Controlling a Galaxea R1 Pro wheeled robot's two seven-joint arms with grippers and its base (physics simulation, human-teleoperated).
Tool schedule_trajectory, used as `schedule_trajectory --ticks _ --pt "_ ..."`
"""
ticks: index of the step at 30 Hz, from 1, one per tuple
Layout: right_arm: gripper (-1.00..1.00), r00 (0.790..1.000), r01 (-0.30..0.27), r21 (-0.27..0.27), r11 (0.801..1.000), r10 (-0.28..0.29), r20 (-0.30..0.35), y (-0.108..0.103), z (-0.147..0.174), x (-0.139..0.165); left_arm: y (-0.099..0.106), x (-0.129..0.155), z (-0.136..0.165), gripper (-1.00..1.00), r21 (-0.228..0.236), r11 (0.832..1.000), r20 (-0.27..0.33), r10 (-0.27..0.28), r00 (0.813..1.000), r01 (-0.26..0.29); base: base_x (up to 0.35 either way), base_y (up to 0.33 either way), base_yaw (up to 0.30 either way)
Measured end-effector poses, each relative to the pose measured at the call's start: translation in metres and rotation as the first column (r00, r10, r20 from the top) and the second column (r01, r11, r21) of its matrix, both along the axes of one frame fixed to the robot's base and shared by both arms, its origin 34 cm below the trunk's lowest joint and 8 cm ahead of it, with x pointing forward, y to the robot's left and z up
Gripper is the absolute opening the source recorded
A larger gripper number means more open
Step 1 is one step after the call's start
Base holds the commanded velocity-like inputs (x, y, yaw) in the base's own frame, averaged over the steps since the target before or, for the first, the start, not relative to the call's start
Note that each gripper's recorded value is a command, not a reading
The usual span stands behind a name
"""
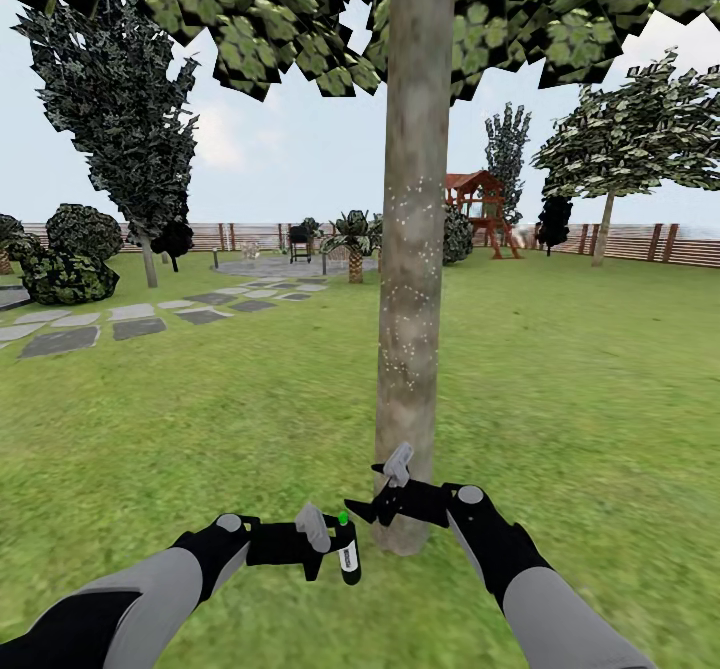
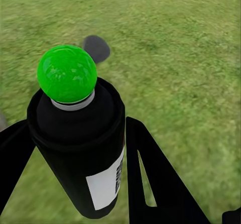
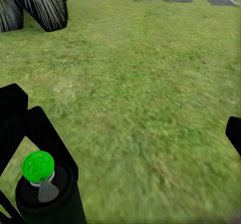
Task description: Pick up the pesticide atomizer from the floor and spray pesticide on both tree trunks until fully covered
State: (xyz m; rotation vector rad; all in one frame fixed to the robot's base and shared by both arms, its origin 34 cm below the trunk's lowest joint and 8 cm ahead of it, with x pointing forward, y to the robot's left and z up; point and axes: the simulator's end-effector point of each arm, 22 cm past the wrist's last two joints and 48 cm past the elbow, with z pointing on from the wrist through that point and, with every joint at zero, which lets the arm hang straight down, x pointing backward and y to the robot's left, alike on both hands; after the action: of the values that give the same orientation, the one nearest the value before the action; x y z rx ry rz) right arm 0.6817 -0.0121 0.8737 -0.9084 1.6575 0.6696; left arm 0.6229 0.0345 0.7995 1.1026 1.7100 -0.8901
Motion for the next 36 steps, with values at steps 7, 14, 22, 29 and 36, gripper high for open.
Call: schedule_trajectory --ticks 7,14,22,29,36 --pt "1.00 0.999 0.034 -0.005 0.999 -0.034 0.007 -0.005 -0.001 0.006 0.000 0.000 0.000 -1.00 0.000 1.000 0.000 0.000 1.000 0.000 0.000 0.000 0.000" --pt "1.00 0.999 0.036 -0.014 0.999 -0.036 -0.013 -0.005 -0.011 0.004 0.000 0.000 0.000 -1.00 0.000 1.000 0.000 0.000 1.000 0.000 0.000 0.000 0.000" --pt "1.00 0.999 0.034 -0.016 0.999 -0.034 -0.013 -0.004 -0.012 0.003 0.000 0.000 0.000 -1.00 0.000 1.000 0.000 -0.001 1.000 0.001 0.000 0.000 0.000" --pt "1.00 0.999 0.033 -0.015 0.999 -0.033 -0.013 -0.003 -0.012 0.003 -0.001 0.000 0.000 -1.00 -0.001 1.000 0.000 -0.002 1.000 0.002 0.000 0.000 0.000" --pt "1.00 0.999 0.031 -0.015 0.999 -0.032 -0.014 -0.002 -0.012 0.002 -0.001 0.000 0.000 -1.00 -0.001 1.000 0.000 -0.002 1.000 0.002 0.000 0.000 0.000"
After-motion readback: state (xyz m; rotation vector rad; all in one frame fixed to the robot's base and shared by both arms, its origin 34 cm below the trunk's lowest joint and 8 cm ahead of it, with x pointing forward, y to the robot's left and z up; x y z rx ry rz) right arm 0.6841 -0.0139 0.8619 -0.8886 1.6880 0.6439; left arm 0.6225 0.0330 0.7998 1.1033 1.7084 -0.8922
